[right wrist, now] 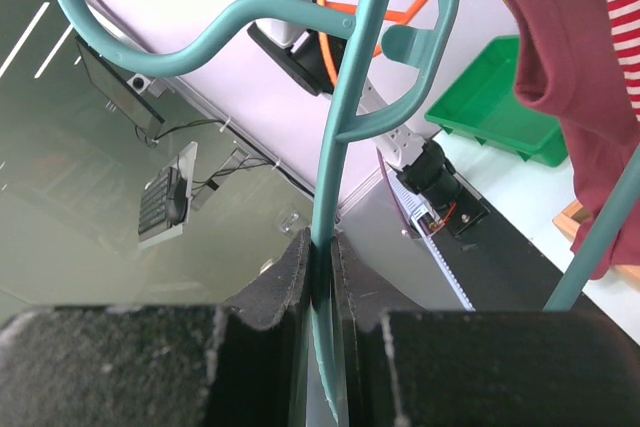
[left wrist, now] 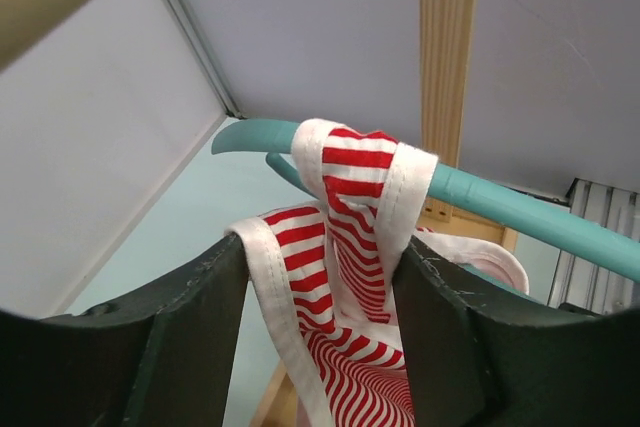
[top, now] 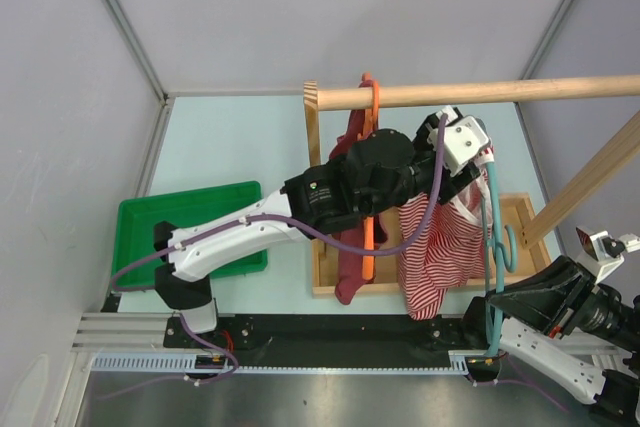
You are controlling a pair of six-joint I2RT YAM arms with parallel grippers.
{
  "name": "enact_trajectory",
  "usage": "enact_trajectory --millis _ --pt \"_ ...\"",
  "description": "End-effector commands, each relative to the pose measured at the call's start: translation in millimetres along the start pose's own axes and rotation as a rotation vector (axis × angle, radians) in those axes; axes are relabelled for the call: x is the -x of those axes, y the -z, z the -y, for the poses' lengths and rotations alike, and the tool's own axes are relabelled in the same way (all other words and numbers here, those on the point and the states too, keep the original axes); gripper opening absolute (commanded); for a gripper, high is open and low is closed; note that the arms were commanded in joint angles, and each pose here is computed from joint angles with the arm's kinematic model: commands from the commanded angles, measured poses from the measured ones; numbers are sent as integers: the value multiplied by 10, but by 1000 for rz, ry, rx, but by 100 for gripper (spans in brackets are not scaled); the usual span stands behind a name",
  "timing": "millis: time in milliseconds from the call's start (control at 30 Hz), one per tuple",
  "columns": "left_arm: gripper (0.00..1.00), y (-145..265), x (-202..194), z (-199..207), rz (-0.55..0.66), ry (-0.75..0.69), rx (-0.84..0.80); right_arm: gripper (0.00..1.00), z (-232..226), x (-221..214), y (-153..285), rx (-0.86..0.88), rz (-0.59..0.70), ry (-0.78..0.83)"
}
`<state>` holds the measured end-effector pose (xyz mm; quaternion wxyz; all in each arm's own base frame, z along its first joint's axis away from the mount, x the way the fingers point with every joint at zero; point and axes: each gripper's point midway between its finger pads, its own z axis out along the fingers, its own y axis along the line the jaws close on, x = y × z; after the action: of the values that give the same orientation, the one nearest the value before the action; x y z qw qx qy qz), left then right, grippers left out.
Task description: Remove the tank top from the hanger
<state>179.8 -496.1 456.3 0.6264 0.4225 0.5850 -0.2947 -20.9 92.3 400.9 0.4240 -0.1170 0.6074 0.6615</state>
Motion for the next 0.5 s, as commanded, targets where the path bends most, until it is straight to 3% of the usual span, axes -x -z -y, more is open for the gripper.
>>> enact_trajectory --millis 0,33,67,233,467 --pt "59 270 343 -141 80 23 -1 0 -56 92 35 28 43 23" --pt "51 276 346 -147 80 21 1 0 -59 94 36 31 44 24" --pt "50 278 343 -140 79 19 -1 0 -72 107 36 37 49 25" --pt "52 272 330 -114 77 24 -15 0 -118 160 66 52 61 22" --pt "46 158 343 -120 84 33 6 0 -107 111 40 59 39 1"
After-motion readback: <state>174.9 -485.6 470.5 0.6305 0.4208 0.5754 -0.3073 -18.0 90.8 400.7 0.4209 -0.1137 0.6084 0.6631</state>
